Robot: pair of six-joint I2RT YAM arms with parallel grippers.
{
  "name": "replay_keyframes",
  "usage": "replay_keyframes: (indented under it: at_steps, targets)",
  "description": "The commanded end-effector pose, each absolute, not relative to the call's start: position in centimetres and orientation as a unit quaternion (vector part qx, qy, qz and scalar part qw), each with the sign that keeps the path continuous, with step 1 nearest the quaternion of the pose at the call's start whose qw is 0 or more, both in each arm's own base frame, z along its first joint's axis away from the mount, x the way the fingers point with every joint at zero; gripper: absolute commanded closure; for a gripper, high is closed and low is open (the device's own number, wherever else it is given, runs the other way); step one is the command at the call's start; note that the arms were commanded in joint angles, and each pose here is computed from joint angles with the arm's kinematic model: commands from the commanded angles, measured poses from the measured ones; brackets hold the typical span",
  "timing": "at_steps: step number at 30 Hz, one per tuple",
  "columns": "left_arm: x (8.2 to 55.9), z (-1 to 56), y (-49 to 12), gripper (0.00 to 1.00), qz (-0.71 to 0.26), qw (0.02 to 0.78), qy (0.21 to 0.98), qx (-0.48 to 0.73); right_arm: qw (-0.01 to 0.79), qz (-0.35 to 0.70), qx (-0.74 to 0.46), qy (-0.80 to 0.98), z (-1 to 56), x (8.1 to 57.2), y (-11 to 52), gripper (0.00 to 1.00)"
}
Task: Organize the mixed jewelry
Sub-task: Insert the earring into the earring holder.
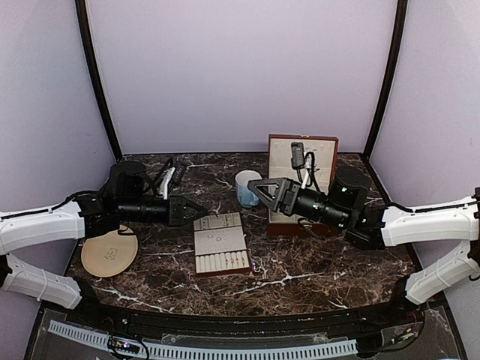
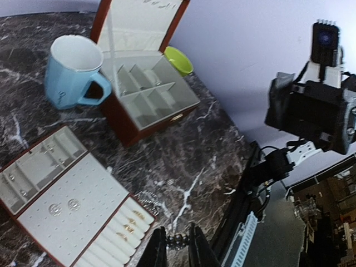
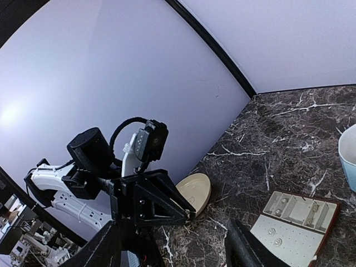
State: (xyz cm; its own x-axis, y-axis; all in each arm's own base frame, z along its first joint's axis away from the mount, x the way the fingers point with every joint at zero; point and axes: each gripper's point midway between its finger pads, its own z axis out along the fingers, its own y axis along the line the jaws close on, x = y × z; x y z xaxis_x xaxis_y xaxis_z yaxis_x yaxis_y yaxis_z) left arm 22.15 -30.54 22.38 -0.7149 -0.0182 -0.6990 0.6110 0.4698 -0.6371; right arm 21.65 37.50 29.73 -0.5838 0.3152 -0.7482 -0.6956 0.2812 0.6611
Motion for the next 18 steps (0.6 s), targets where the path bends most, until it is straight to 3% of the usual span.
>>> replay_keyframes:
  at_steps: [1, 18]
  targets:
    - [21.8, 16.0, -27.6, 0.87, -0.358, 0.245, 0.874, 0.218, 0.447, 0.576, -0.137, 0.670, 29.9, 21.8, 36.6, 0.37]
    - [22.9, 10.1, -27.7, 0.87, -0.271, 0.099, 0.922, 0.259, 0.461, 0.564, -0.130, 0.673, 29.4, 21.4, 34.9, 0.37]
